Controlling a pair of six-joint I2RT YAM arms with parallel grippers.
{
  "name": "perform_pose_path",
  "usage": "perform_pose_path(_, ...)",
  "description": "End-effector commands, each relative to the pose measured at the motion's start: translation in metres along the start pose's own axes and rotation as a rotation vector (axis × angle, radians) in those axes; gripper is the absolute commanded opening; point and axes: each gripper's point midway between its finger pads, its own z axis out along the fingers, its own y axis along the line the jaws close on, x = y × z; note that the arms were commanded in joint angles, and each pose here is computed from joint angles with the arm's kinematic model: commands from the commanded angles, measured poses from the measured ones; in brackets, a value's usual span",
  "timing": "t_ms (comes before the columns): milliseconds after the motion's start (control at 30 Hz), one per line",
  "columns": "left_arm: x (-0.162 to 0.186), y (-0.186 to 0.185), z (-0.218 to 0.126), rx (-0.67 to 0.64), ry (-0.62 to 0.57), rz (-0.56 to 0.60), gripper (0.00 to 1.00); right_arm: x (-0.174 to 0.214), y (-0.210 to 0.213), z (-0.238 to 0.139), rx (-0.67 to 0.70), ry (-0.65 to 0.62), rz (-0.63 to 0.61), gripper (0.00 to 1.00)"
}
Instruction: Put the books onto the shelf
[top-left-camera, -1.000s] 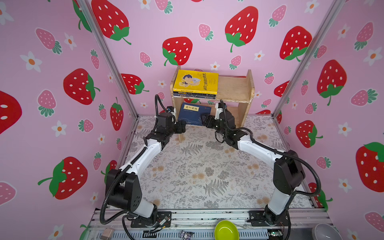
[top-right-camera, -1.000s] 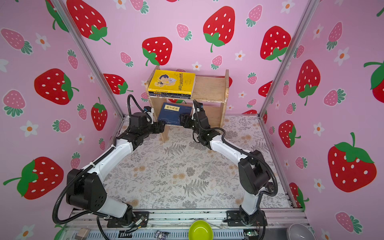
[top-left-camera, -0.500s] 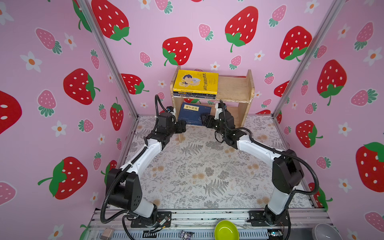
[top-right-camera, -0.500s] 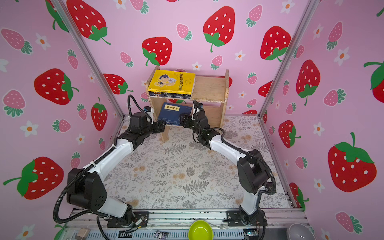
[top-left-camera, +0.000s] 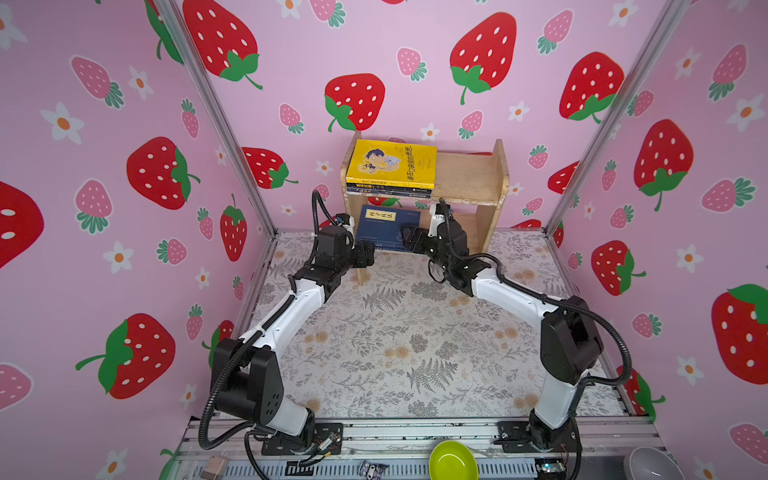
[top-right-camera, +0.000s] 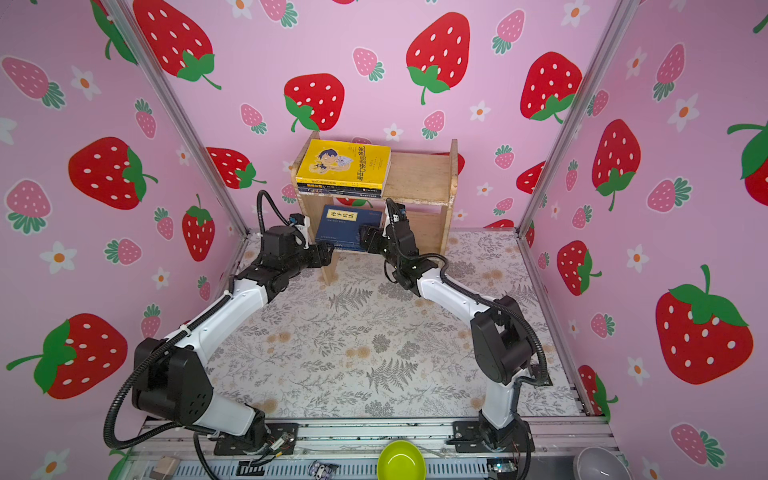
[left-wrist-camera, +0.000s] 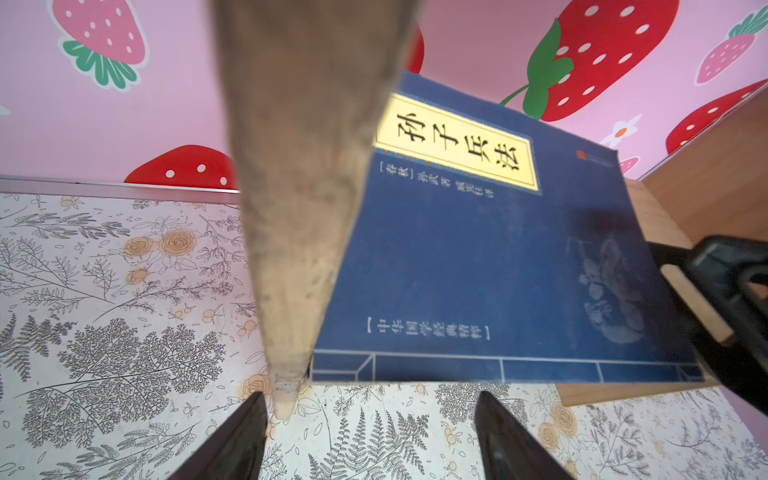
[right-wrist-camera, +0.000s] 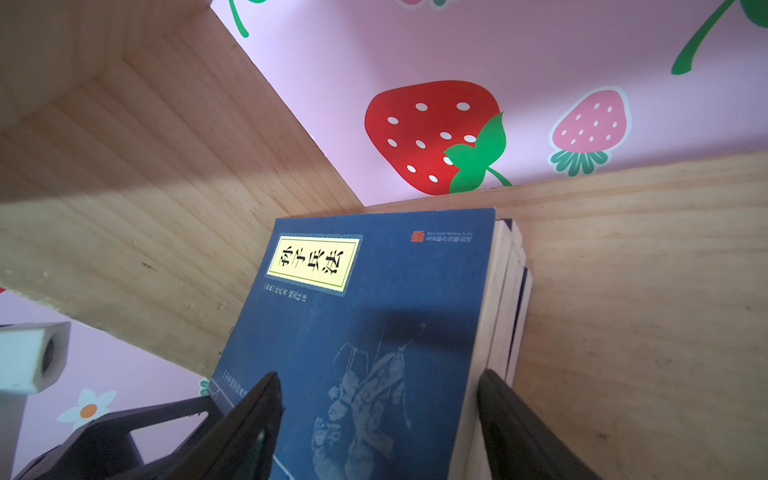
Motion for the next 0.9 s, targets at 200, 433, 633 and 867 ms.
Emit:
perform_pose_path(200,-0.009,-0.001,-0.012,-0.015,-0.032,0.019,0.8,-0.01,0.009,0.008,-0.032,-0.039,0.0,0.76)
perform_pose_path(433,-0.01,0.002,-0.024,-0.031,-0.048,0.019,0.83,-0.016,0.008,0.0,-0.017,-0.054,-0.019,0.83)
perform_pose_path(633,-0.01,0.003,-0.05,-0.043,-0.063,0.026,1.0,-0.027,0.002,-0.019,0.038,-0.074,-0.076,1.0)
perform_pose_path(867,-0.001,0.009,-0.094,-0.069,-0.09,0.033,0.99,-0.029,0.003,-0.055,0.033,-0.065,-0.162,1.0)
